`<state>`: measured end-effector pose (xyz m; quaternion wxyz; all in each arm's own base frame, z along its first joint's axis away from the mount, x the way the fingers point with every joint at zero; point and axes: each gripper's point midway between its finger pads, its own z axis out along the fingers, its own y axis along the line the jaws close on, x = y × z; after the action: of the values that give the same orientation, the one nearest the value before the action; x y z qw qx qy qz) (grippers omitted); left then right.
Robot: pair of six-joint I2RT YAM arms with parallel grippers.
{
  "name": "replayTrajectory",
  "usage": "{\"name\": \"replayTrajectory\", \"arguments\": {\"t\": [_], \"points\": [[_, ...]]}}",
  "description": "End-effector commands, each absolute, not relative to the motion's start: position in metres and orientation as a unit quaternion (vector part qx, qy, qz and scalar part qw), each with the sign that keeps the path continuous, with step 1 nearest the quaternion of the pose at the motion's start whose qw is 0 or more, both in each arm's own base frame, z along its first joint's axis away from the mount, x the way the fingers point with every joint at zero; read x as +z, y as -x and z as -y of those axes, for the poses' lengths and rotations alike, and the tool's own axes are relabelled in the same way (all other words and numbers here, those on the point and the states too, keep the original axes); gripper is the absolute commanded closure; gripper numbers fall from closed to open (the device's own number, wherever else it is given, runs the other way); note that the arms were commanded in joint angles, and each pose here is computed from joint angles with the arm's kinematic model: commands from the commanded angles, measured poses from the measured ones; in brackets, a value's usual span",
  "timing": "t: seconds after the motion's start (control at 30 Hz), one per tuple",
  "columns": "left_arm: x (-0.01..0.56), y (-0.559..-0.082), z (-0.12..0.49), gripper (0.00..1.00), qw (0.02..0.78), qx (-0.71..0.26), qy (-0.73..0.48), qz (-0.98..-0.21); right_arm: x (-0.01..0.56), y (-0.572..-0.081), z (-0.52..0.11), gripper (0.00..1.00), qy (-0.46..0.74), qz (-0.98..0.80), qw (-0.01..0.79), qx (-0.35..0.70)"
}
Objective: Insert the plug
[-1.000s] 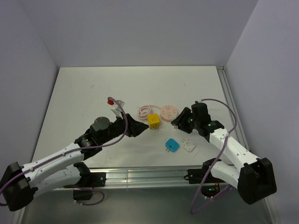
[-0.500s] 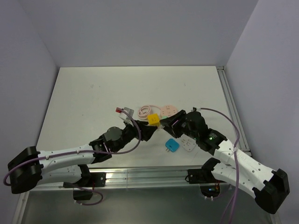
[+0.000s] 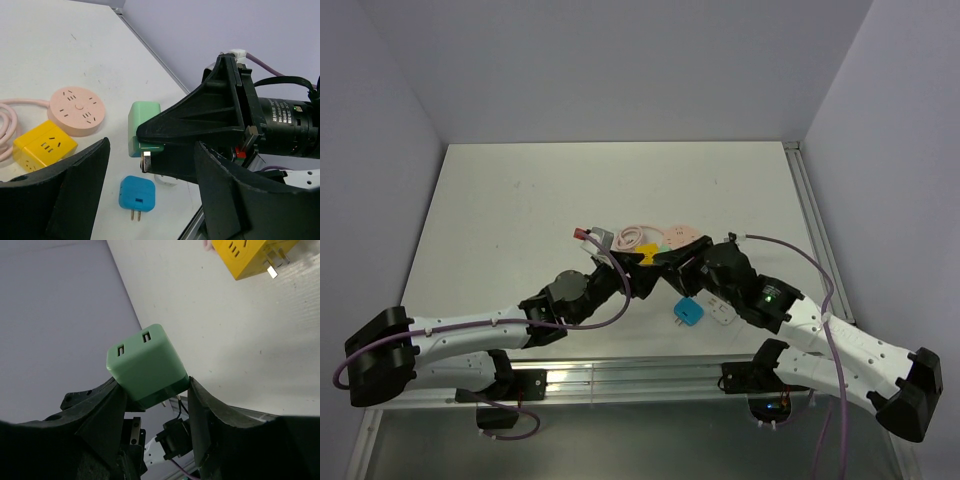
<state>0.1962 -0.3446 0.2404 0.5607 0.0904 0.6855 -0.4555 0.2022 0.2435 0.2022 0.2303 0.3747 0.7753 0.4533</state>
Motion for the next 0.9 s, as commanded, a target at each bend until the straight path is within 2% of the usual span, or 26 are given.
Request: {"name": "replayTrajectory", "arguments": {"t": [0.0,0.37,0.67,0.87], "points": [[0.259,-0.200,0.349,0.27,0.579,-0.460,-0.084,-0.668,0.231,-0.208,-0.248,1.00,-0.393,-0.745,0.240,0.482],[0.255,-0.197,0.346,0.26,0.578,-0.454,-0.085,-0.672,0.248,-0.198,-0.259,0.99,-0.393,-0.739,0.241,0.492],[0.258,-0.180,0.346,0.23,0.584,-0.478,-0.111,-0.646,0.249,-0.196,-0.259,0.99,-0.400,-0.734,0.237,0.495],[0.268,-0.164,0.328,0.27,0.600,-0.510,-0.119,-0.604,0.253,-0.197,-0.253,0.99,-0.410,-0.726,0.242,0.496]]}}
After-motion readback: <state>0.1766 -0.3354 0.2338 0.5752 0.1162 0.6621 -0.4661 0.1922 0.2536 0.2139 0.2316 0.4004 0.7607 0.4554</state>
